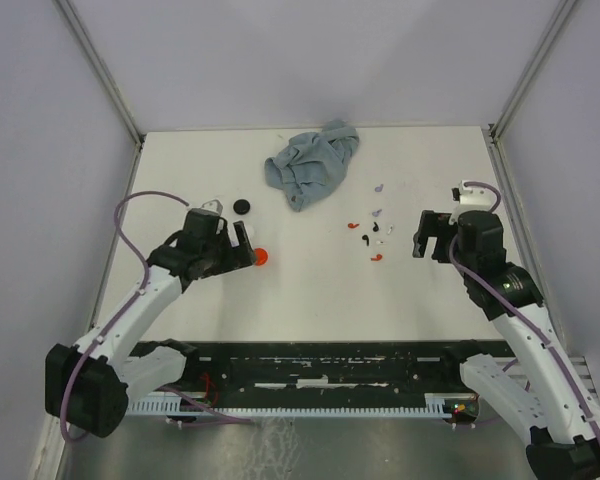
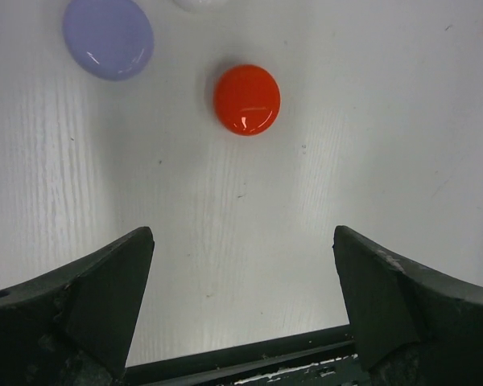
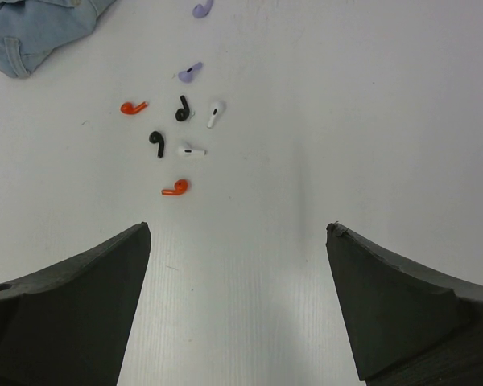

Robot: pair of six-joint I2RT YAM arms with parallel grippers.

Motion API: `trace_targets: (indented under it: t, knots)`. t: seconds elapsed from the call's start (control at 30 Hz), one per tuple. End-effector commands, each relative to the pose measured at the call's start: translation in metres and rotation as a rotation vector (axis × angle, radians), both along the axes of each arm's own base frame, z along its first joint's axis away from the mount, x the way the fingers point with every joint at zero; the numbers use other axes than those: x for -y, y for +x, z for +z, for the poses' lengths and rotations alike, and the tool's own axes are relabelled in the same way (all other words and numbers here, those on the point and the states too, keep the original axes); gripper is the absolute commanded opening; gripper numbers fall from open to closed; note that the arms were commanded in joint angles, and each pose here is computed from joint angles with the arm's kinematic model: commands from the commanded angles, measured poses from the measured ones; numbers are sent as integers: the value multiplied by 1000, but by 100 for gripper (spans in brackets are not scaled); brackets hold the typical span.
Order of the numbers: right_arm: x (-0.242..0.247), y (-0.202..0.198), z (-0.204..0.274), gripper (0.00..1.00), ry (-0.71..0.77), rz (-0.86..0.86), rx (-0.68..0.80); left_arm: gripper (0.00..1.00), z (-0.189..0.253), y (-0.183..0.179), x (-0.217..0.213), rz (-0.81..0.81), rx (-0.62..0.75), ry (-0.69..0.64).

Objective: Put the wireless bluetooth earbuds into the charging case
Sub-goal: Pick up the charging case at the center of the board.

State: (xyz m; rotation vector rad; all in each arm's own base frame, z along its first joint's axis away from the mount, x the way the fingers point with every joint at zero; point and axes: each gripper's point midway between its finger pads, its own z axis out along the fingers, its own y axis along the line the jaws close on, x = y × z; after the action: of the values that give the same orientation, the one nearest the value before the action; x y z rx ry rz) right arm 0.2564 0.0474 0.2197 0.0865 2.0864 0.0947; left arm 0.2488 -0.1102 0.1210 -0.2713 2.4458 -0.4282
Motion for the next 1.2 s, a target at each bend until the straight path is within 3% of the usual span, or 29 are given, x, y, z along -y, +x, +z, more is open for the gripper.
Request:
trace_targets:
  t: [0.0, 0.23, 0.47, 0.67, 1.17]
  knots:
    - [-7, 1, -6, 99, -3, 53, -3, 99, 2, 16, 14, 6, -3, 78]
    - [-18, 0, -23, 99, 11, 111, -50, 99, -24, 37, 41, -16, -46, 223]
    - [-21, 0, -33, 99, 22, 119, -68, 100, -50, 58, 45, -3, -104, 313]
    - [-21, -1, -36, 99, 13, 130, -86, 94, -66, 72, 40, 54, -113, 367]
    - [-29, -3, -41, 99, 21, 170, -123, 73, -97, 92, 45, 98, -180, 325]
